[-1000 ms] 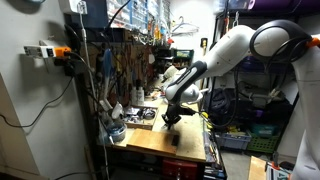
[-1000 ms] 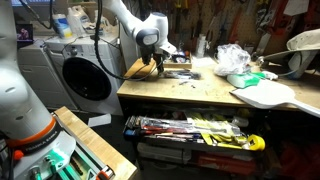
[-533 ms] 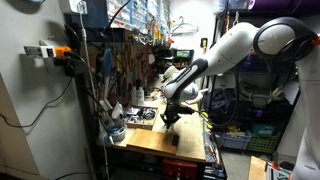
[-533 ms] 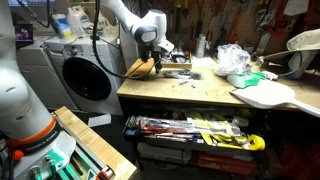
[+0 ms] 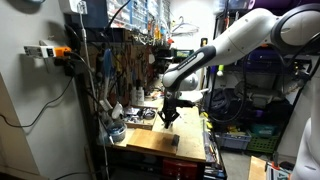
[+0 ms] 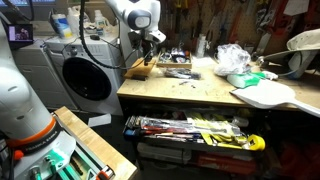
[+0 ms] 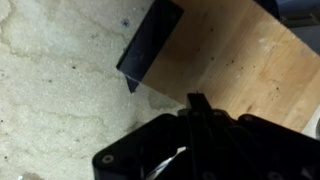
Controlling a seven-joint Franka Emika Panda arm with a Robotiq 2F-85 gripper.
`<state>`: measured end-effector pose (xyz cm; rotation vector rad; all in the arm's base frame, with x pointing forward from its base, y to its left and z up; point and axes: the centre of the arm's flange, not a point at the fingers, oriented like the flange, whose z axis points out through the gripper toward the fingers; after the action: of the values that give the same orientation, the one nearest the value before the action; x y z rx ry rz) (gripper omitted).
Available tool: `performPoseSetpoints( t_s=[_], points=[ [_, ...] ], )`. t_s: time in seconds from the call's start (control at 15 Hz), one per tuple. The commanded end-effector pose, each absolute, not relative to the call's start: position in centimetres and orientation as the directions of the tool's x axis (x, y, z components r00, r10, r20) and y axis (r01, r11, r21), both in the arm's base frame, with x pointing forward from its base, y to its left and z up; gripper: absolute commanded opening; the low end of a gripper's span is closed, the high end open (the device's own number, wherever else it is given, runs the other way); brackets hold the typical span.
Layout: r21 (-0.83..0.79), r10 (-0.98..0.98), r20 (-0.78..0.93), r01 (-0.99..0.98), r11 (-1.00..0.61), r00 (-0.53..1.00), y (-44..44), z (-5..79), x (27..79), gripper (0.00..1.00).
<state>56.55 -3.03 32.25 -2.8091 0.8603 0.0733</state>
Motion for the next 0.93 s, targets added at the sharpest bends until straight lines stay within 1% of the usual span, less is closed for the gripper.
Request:
performPoseSetpoints(
  t_s=[0.0, 0.33, 0.87],
  points=[
    [-0.200, -0.514, -0.170, -0.540, -0.817, 0.841, -1.0, 34.6, 54.5, 0.00],
    [-0.213, -0.468, -0.182, -0.499, -0.840, 0.865, 1.4, 37.3, 52.8, 0.00],
    [-0.202, -0.423, -0.113, -0.437, -0.876, 0.899, 3.1, 39.9, 50.1, 0.00]
  ],
)
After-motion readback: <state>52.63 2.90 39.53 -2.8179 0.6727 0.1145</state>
